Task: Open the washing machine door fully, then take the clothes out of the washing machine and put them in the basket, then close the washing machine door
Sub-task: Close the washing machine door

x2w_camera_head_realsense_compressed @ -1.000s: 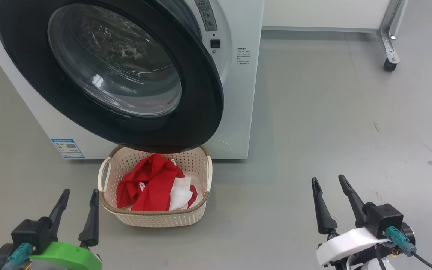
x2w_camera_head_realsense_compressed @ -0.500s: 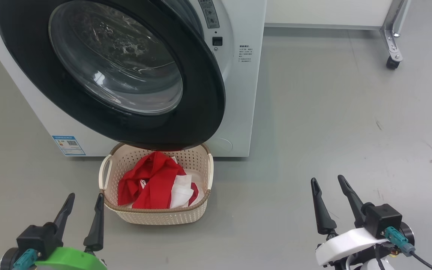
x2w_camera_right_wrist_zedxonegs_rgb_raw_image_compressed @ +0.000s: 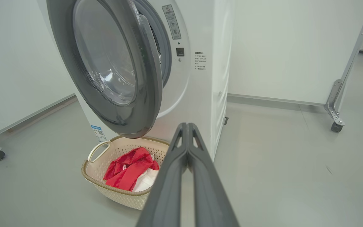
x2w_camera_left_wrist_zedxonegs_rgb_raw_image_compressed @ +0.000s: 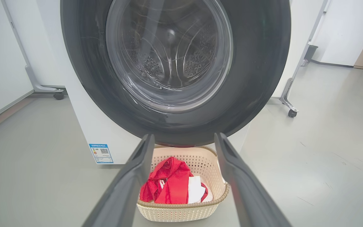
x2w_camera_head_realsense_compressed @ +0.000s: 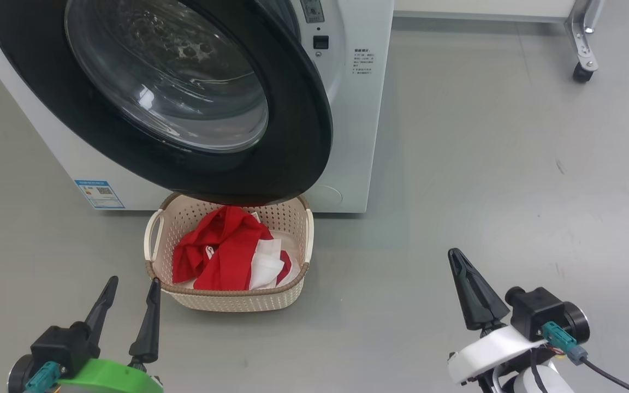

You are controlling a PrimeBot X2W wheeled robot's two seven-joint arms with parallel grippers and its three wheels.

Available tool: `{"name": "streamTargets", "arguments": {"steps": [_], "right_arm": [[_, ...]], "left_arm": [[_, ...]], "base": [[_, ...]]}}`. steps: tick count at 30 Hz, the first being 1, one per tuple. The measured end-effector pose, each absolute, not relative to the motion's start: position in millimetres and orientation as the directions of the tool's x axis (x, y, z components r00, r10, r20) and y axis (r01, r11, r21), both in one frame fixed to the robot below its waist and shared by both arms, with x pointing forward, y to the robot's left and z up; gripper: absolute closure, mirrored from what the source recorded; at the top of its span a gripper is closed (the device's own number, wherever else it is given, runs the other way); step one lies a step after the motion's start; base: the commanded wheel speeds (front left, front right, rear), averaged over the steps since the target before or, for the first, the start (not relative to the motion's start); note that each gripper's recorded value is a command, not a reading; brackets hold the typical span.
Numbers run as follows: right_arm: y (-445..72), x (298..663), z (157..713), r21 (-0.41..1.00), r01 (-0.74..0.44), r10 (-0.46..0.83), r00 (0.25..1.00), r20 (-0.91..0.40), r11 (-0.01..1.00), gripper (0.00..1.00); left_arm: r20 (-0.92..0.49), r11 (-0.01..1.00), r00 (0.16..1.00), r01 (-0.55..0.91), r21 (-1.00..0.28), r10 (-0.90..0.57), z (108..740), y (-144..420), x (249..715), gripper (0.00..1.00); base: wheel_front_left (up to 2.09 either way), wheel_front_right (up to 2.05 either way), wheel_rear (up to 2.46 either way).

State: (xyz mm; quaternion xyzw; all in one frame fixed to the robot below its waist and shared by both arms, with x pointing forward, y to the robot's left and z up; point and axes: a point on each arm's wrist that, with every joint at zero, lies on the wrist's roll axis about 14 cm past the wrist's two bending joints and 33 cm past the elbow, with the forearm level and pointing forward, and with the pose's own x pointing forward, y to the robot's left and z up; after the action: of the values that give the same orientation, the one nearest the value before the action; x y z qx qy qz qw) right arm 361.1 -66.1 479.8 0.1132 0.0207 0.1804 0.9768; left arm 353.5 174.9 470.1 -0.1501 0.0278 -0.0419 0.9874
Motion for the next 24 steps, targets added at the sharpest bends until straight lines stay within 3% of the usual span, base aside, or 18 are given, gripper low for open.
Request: {"name": "streamTargets", "arguments": {"steps": [9,24], "right_arm": [[-33,387,491,0.164,-0.483,0.482,0.875,0.046,0.860,1.00],[11,463,510,0.075,-0.607,0.598,0.794,0.115,0.791,1.00]], "left_arm": [[-0.060,0.952,0.994,0.070,-0.297,-0.092,463,177,363,0.00],[-0.103,0.959,0.993,0.034,-0.282,-0.065,446,192,389,0.00]], "base": [[0.00,0.00,0.00],[0.00,0.00,0.00]]}}
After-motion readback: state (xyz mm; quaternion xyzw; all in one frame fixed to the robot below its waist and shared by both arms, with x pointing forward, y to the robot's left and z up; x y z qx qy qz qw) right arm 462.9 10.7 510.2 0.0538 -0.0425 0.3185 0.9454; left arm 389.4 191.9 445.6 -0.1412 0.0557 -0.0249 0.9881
